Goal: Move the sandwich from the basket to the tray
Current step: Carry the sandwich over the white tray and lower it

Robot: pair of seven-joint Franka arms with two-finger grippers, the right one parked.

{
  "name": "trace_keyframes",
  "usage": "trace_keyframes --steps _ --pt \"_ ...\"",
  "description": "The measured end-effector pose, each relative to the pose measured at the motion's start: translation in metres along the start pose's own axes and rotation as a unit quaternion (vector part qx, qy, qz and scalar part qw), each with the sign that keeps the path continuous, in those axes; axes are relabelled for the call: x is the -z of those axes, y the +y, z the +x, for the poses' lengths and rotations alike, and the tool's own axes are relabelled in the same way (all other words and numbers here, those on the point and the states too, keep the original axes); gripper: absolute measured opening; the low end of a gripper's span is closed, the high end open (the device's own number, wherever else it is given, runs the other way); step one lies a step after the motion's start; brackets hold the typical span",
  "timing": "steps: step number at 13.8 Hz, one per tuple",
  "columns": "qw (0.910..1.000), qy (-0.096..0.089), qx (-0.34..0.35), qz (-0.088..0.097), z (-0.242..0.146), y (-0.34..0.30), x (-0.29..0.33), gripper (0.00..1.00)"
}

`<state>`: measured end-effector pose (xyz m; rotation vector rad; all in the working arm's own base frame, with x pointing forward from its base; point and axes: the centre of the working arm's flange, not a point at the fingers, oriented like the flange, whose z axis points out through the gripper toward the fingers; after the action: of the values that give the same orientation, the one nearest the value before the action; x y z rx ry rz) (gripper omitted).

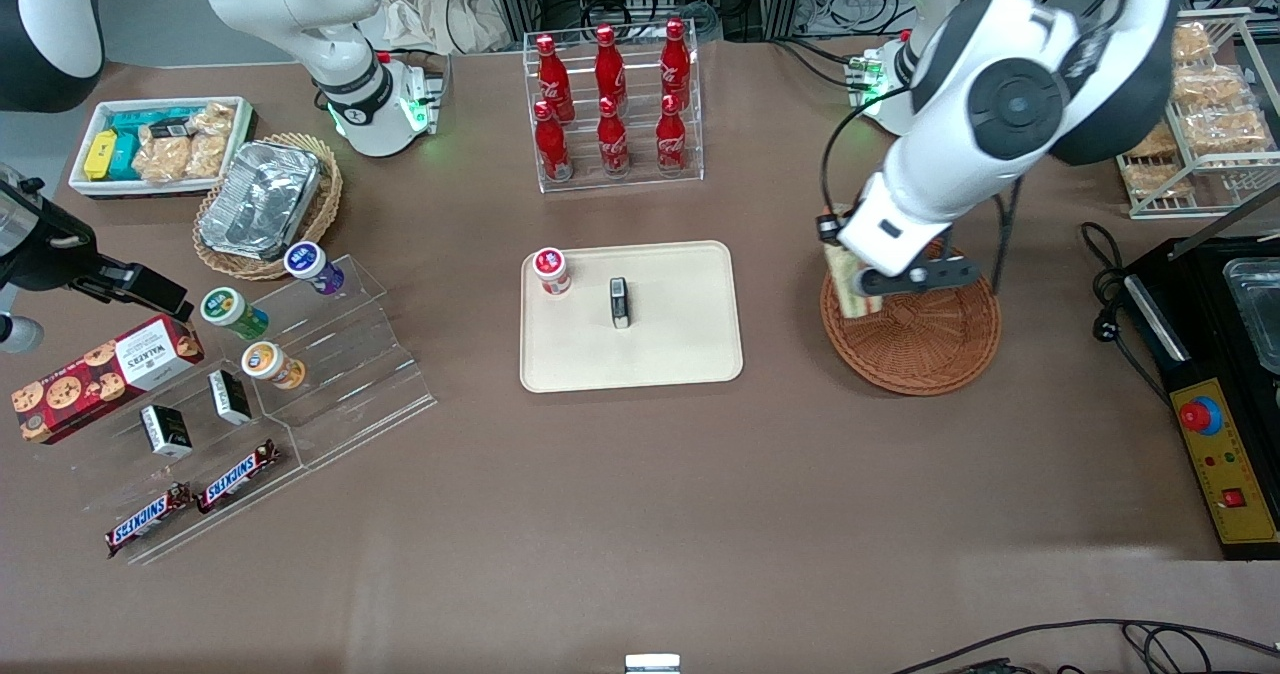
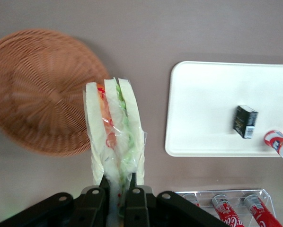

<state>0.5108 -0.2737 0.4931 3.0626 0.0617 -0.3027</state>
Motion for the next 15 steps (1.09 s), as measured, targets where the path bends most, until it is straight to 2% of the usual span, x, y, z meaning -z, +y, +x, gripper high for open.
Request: trace_keyframes --steps 1,2,4,6,9,15 --pt "0.9998 0.001 -0.018 -0.004 0.001 0.016 -0.012 0.14" --pt "0.9993 0.000 -0.036 0.000 -0.001 0.034 -0.028 0.14" --pt "0.9978 0.010 -0.058 0.030 -0.004 0.073 -0.068 0.14" --pt "0.9968 0.020 -0.070 0.033 -0.001 0.096 -0.099 0.14" --pt "0.9951 0.018 -0.087 0.045 -0.004 0.115 -0.139 0.14" --pt "0.9951 0.008 -0.093 0.034 -0.011 0.145 -0.213 0.14"
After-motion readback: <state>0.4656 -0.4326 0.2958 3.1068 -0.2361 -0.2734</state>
